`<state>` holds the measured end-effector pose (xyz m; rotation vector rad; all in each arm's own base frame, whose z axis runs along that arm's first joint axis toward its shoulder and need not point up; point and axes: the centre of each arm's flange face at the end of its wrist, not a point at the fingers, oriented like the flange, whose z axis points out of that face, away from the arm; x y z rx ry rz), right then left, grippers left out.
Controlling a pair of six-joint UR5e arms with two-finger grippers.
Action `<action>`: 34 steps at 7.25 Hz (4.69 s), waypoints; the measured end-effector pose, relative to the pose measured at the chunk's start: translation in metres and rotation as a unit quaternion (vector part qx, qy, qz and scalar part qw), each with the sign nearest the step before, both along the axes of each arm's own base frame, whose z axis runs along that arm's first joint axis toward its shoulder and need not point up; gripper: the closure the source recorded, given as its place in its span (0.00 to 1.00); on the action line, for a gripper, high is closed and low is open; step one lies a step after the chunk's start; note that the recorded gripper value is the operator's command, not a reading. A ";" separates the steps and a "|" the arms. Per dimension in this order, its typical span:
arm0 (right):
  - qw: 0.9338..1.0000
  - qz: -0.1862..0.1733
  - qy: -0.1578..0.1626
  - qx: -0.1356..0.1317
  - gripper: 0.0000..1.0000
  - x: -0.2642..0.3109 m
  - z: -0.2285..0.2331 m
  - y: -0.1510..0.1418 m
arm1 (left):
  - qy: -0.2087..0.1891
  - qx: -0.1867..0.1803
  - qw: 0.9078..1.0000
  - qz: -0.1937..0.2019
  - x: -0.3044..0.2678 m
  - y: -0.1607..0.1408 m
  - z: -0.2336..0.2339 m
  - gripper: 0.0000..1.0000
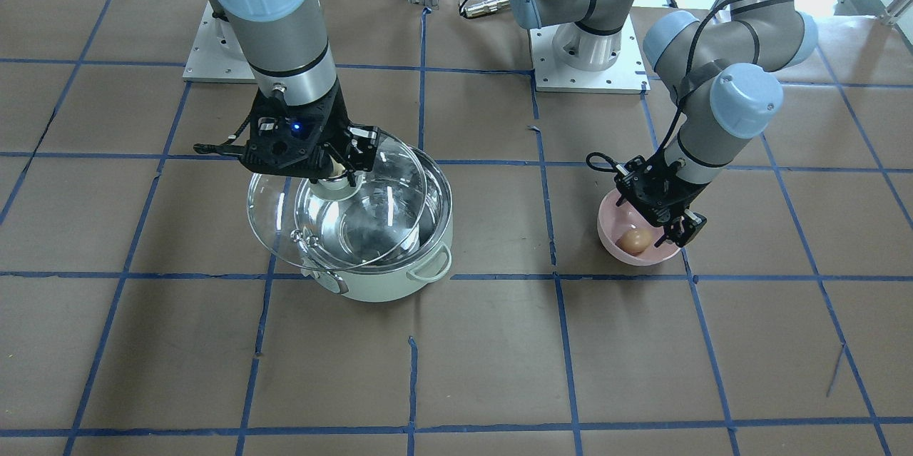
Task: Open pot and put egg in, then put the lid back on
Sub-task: 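Lift the glass lid off with the right gripper while the left grasps the egg, then lift the egg from the bowl with the left gripper and carry it over the pot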
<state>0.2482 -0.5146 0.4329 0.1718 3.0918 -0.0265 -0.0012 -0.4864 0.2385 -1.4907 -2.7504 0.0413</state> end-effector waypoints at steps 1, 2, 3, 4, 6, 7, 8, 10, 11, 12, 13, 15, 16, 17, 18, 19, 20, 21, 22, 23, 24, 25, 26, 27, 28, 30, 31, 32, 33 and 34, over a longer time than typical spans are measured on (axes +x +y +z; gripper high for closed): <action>1.000 -0.004 -0.002 -0.003 0.68 -0.023 0.023 -0.005 | -0.006 0.005 1.000 -0.006 0.001 0.000 -0.005 0.03; 1.000 -0.013 -0.004 -0.008 0.68 -0.047 0.044 -0.007 | -0.009 0.007 1.000 -0.013 0.002 0.000 -0.009 0.03; 1.000 -0.021 -0.004 -0.014 0.68 -0.066 0.059 -0.005 | -0.011 0.007 1.000 -0.019 0.003 -0.002 -0.012 0.03; 1.000 -0.024 -0.004 -0.017 0.68 -0.077 0.066 -0.004 | -0.011 0.008 1.000 -0.021 0.003 -0.003 -0.015 0.03; 1.000 -0.026 -0.006 -0.017 0.68 -0.086 0.068 -0.004 | -0.011 0.008 1.000 -0.025 0.004 -0.005 -0.016 0.03; 1.000 -0.025 -0.005 -0.017 0.68 -0.087 0.067 -0.004 | -0.010 0.009 1.000 -0.028 0.004 -0.005 -0.018 0.03; 1.000 -0.025 -0.004 -0.016 0.68 -0.088 0.066 -0.004 | -0.009 0.012 0.999 -0.032 0.004 -0.005 -0.021 0.03; 1.000 -0.022 0.000 -0.015 0.68 -0.089 0.064 -0.005 | -0.009 0.014 0.999 -0.039 0.004 -0.006 -0.028 0.04; 1.000 -0.014 0.002 -0.015 0.68 -0.090 0.064 -0.005 | -0.009 0.015 0.999 -0.042 0.004 -0.006 -0.030 0.05; 1.000 -0.007 0.005 -0.015 0.68 -0.091 0.065 -0.004 | -0.008 0.016 0.999 -0.042 0.004 -0.007 -0.033 0.07; 1.000 -0.003 0.008 -0.007 0.68 -0.091 0.069 0.003 | -0.006 0.018 0.999 -0.043 0.004 -0.007 -0.035 0.14; 1.000 0.000 0.006 0.017 0.67 -0.090 0.078 0.025 | -0.004 0.021 0.999 -0.044 0.004 -0.009 -0.038 0.45; 1.000 -0.008 0.006 0.021 0.67 -0.099 0.077 0.023 | -0.005 0.023 0.999 -0.045 0.004 -0.009 -0.040 0.63; 0.999 -0.028 0.006 0.016 0.66 -0.118 0.078 0.015 | -0.005 0.026 0.999 -0.047 0.005 -0.009 -0.041 0.74; 0.999 -0.046 0.008 0.008 0.68 -0.138 0.082 0.013 | -0.006 0.027 0.998 -0.048 0.005 -0.009 -0.042 0.81; 0.999 -0.050 0.002 0.018 0.70 -0.148 0.076 0.007 | -0.006 0.027 0.998 -0.048 0.005 -0.009 -0.042 0.85; 0.998 -0.048 -0.015 0.035 0.70 -0.152 0.058 -0.009 | -0.004 0.029 0.998 -0.048 0.005 -0.008 -0.043 0.87; 0.998 -0.046 -0.029 0.038 0.69 -0.154 0.047 -0.019 | -0.002 0.030 0.998 -0.049 0.004 -0.007 -0.044 0.88; 0.998 -0.047 -0.030 0.036 0.70 -0.161 0.039 -0.026 | -0.001 0.030 0.998 -0.051 0.004 -0.007 -0.044 0.89; 0.997 -0.054 -0.025 0.044 0.70 -0.170 0.036 -0.023 | -0.001 0.031 0.998 -0.055 0.004 -0.008 -0.043 0.89; 0.996 -0.065 -0.022 0.060 0.69 -0.173 0.040 -0.013 | -0.001 0.030 0.998 -0.058 0.004 -0.008 -0.039 0.89; 0.995 -0.074 -0.019 0.065 0.69 -0.174 0.052 0.001 | -0.001 0.028 0.998 -0.057 0.007 -0.009 -0.031 0.89; 0.995 -0.077 -0.017 0.061 0.70 -0.173 0.066 0.015 | 0.001 0.026 0.998 -0.051 0.012 -0.011 -0.018 0.89; 0.995 -0.081 -0.016 0.054 0.70 -0.172 0.078 0.024 | 0.009 0.026 0.999 -0.041 0.015 -0.015 -0.001 0.89; 0.995 -0.089 -0.014 0.051 0.70 -0.171 0.084 0.031 | 0.025 0.026 0.999 -0.022 0.012 -0.019 0.020 0.89; 0.993 -0.105 -0.013 0.044 0.70 -0.169 0.089 0.035 | 0.038 0.022 0.999 0.023 -0.007 -0.027 0.053 0.89; 0.993 -0.110 -0.013 0.037 0.70 -0.171 0.091 0.032 | 0.038 0.014 0.998 0.049 -0.031 -0.029 0.068 0.89; 0.993 -0.113 -0.004 0.028 0.70 -0.175 0.095 0.030 | 0.042 0.003 0.996 0.078 -0.062 -0.031 0.080 0.89; 0.993 -0.112 0.008 0.025 0.70 -0.178 0.096 0.030 | 0.056 -0.010 0.992 0.109 -0.096 -0.033 0.091 0.89; 0.993 -0.112 0.012 0.025 0.70 -0.178 0.094 0.030 | 0.070 -0.022 0.986 0.153 -0.127 -0.034 0.099 0.89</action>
